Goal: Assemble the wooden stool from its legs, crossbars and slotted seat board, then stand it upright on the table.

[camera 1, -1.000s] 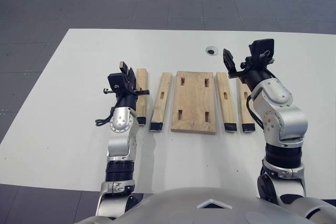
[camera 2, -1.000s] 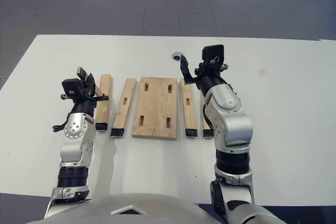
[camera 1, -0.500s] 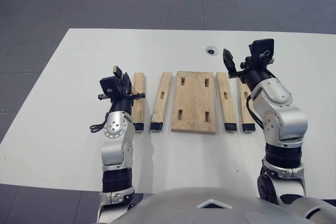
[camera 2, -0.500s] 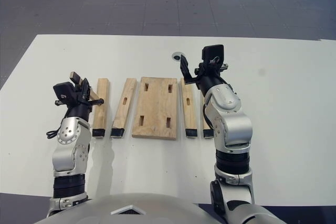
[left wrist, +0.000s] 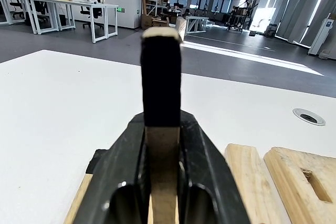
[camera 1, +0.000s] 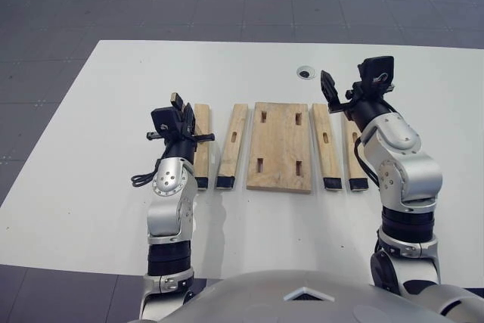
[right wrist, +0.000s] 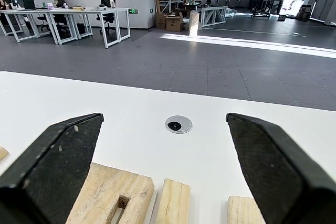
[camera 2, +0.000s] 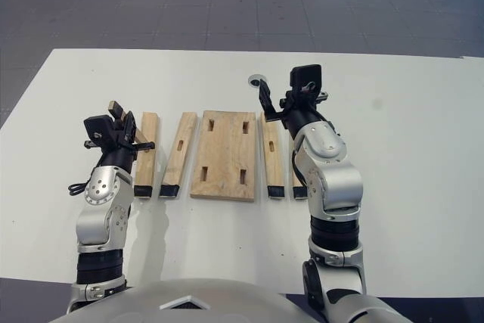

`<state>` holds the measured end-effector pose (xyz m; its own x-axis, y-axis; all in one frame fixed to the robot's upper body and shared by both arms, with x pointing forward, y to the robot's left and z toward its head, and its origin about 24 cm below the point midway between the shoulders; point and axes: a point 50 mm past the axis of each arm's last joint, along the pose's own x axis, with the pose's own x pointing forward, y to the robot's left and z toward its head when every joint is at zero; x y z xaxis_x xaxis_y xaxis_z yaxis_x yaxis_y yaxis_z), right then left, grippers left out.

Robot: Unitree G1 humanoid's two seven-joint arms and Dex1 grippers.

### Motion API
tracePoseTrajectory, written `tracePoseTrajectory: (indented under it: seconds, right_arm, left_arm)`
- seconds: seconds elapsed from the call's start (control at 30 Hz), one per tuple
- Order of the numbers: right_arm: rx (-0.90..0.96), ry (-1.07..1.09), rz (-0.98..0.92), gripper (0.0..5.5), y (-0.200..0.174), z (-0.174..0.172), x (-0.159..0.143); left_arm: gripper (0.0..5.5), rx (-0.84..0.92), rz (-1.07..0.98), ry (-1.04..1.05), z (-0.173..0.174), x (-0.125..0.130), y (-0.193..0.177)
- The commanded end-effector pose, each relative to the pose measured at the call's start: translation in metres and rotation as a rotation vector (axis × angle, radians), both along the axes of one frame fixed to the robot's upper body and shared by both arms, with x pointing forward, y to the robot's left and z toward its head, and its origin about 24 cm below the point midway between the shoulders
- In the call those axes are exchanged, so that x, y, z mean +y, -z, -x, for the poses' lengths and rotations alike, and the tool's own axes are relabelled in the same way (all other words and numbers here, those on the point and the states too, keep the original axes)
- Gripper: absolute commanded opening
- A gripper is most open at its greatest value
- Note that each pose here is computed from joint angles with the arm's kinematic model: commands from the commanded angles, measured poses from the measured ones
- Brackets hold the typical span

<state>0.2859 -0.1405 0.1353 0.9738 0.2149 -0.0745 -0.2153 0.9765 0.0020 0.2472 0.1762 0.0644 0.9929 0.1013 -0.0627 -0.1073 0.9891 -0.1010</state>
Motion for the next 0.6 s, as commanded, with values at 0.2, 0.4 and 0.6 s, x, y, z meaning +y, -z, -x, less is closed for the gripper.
tracePoseTrajectory:
  seconds: [0.2,0.4,0.6]
  right_arm:
    - [-0.014,-0.004,-0.002,4.31,-0.003,-0.001,0.002]
    - [-0.015,-0.009,0.0,4.31,-0.003,-0.001,0.003]
    - [-0.018,-0.006,-0.001,4.31,-0.003,-0.001,0.002]
  left_arm:
    - [0.42,0.098,-0.034,-0.028,0.007,0.009,0.028]
    - [0.42,0.037,-0.044,-0.06,-0.002,0.018,0.016]
    - [0.42,0.095,-0.039,-0.052,0.01,0.014,0.034]
